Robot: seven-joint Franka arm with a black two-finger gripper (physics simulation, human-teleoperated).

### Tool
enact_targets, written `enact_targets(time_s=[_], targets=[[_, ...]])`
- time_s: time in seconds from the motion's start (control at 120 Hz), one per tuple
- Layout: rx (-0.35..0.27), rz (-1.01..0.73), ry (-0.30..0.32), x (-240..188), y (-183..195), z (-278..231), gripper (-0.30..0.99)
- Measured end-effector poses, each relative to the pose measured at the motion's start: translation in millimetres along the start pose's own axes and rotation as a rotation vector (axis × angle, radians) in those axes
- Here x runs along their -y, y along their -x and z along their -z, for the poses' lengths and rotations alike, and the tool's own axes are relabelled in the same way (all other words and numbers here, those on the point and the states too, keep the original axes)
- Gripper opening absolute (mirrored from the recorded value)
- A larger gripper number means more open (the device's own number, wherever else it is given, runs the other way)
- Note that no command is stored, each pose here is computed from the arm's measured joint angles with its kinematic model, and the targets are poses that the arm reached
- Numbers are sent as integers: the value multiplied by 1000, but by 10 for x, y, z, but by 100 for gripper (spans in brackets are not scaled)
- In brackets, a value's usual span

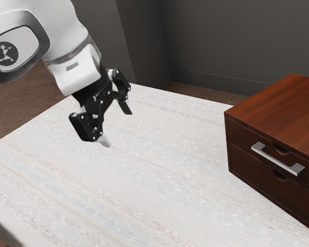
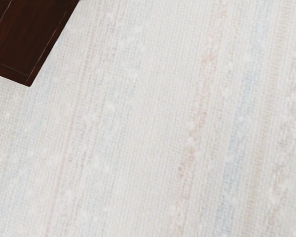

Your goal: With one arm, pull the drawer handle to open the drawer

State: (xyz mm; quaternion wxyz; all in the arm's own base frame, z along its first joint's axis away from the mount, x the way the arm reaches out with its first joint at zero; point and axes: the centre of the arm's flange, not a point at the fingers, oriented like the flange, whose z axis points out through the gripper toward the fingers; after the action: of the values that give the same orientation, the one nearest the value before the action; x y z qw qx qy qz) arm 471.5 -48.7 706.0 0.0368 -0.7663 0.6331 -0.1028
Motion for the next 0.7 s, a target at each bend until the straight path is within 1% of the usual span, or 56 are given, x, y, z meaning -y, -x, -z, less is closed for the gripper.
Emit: enact_targets(time_s=[0.133,0.317,0.433,0.533,0.7], targets=[[2,-175,-37,-82,-317,-232,69],[23,-372,-114,-191,-662,-362,69],[34,-462,-153,-225,-824,-418,69],[57,-519,-162,-204,-970,-567,69],[68,-584,-192,-224,-1085,-582,69]])
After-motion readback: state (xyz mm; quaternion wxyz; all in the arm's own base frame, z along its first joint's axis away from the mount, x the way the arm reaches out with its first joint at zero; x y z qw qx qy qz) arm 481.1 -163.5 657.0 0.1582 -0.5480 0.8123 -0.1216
